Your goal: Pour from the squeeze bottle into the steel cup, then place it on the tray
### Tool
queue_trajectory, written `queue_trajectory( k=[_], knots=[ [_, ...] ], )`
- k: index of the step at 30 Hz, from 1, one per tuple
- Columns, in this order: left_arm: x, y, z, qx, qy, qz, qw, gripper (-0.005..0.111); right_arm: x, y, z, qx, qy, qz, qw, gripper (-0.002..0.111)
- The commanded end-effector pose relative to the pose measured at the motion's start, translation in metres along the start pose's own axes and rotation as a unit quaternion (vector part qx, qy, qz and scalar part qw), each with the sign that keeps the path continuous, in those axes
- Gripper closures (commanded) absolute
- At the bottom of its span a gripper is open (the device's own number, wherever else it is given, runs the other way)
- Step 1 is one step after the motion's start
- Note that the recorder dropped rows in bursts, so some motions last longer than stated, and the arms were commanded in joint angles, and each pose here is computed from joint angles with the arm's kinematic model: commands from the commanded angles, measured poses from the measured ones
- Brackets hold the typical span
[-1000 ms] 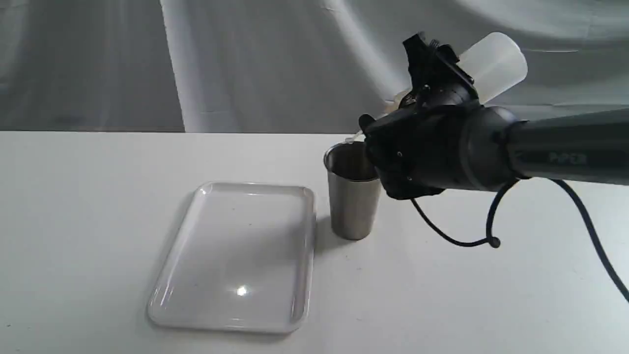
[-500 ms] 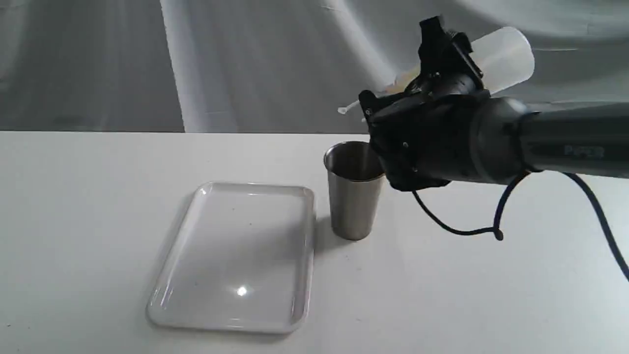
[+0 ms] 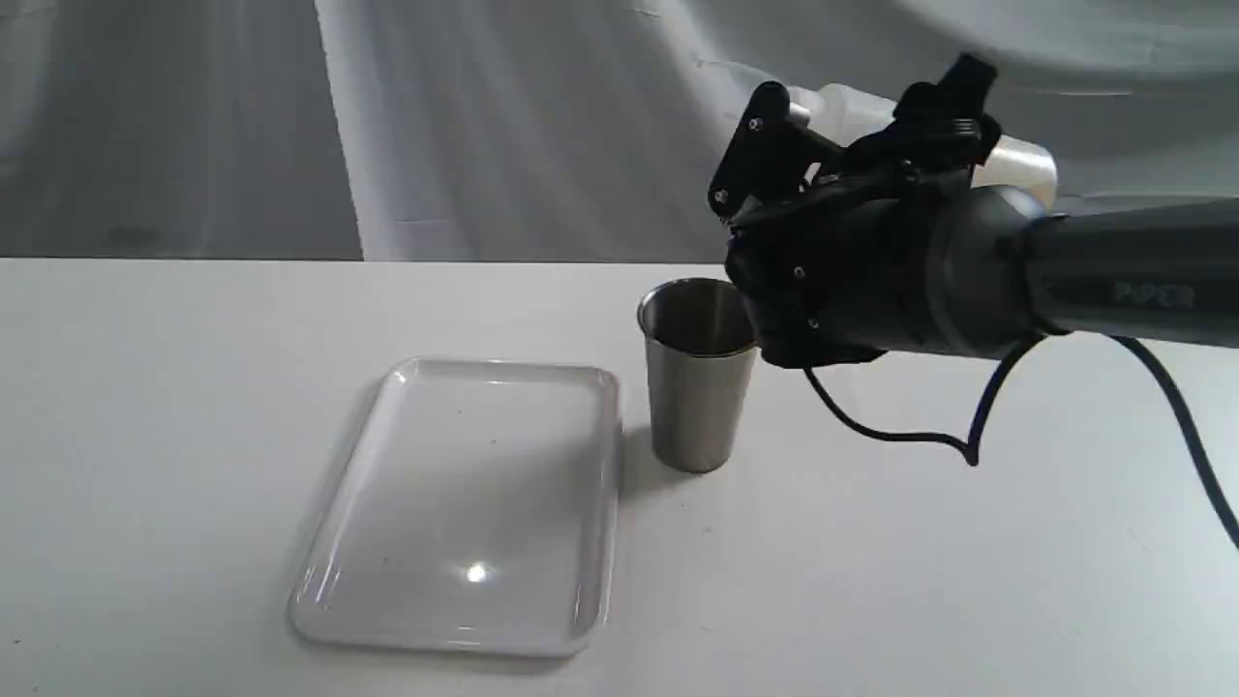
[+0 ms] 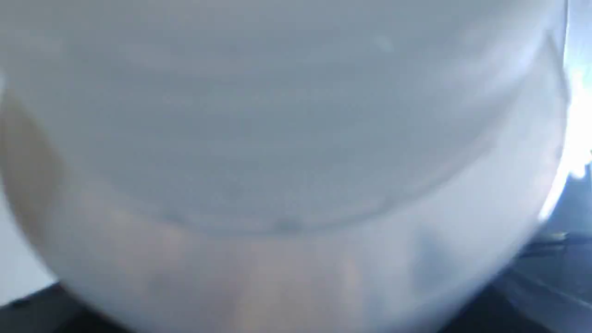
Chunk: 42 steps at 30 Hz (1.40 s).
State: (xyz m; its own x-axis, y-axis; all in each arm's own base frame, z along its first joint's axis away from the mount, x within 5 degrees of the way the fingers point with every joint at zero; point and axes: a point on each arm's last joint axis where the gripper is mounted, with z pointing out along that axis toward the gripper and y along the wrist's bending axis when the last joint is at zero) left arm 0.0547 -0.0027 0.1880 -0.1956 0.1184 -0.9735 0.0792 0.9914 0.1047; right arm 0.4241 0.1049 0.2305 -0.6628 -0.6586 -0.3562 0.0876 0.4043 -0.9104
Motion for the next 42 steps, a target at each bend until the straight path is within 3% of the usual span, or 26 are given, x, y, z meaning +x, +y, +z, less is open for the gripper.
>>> queue_trajectory(
  k=[1, 3, 6, 14, 24, 42],
  knots=[
    [0.001, 0.000, 0.000, 0.001, -0.004, 0.000, 1.000, 0.098, -0.003, -0.013, -0.003, 0.017, -0.009, 0.124, 0.992, 0.056],
    [0.001, 0.000, 0.000, 0.001, -0.004, 0.000, 1.000, 0.098, -0.004, -0.013, -0.003, 0.012, -0.013, 0.206, 0.978, 0.056],
    [0.001, 0.000, 0.000, 0.001, -0.004, 0.000, 1.000, 0.098, -0.005, -0.013, -0.003, 0.006, -0.017, 0.262, 0.965, 0.056],
    [0.001, 0.000, 0.000, 0.001, -0.004, 0.000, 1.000, 0.098, -0.007, -0.030, -0.009, 0.010, -0.026, 0.297, 0.954, 0.056],
    [0.001, 0.000, 0.000, 0.001, -0.004, 0.000, 1.000, 0.098, -0.010, -0.055, -0.021, -0.015, -0.043, 0.413, 0.910, 0.056],
    [0.001, 0.000, 0.000, 0.001, -0.004, 0.000, 1.000, 0.098, -0.009, -0.055, -0.025, -0.047, -0.021, 0.438, 0.898, 0.056]
  ],
)
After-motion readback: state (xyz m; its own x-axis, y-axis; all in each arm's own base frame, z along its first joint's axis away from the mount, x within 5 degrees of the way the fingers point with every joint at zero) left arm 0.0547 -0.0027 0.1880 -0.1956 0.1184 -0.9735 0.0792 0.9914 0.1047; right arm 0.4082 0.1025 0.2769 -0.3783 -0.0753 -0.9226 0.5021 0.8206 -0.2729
